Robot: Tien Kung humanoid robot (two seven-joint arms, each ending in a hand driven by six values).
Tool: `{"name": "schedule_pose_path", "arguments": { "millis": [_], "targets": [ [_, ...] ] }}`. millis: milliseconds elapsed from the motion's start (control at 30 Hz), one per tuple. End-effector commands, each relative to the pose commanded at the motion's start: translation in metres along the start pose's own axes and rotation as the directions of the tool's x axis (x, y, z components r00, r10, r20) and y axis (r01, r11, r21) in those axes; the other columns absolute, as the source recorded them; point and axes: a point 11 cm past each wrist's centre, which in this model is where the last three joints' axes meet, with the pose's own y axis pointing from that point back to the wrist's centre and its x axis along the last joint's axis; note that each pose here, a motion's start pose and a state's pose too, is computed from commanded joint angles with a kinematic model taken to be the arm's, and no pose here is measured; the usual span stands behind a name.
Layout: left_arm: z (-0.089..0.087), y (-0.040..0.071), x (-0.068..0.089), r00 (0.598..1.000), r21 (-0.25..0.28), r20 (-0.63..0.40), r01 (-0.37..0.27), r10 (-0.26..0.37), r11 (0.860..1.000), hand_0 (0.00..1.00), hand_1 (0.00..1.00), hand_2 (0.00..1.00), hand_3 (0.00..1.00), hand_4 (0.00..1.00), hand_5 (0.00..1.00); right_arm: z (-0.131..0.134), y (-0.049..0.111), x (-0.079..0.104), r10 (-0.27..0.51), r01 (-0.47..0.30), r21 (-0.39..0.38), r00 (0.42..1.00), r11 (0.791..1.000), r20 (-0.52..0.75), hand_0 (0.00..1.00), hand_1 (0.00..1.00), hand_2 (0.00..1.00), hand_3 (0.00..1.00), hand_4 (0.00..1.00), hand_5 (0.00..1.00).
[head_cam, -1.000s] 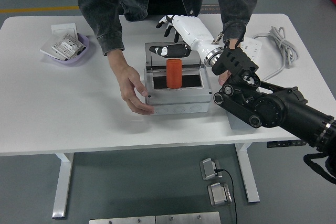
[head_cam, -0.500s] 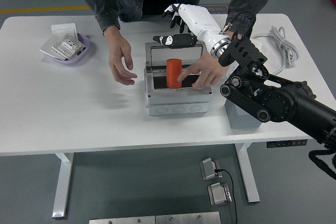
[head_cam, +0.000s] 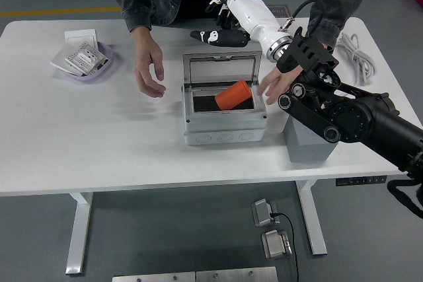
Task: Pick up the cylinder from the cube,place it in the box,flap close box
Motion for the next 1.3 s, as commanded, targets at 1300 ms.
{"name": "schedule_pose_path", "arguments": {
  "millis": [1300],
  "targets": [
    [0.002,0.000,-0.002,1.000,-0.007,0.001,0.003,-0.003,1.000,0.640,0.660,0.613,0.684,0.641,0.112,0.037,0.039,-0.060,-0.127,0.127,-0.072,0.992,0.989,0.006,0.817,0.696,0.701,0.705,0.998,0.998]
  ]
}}
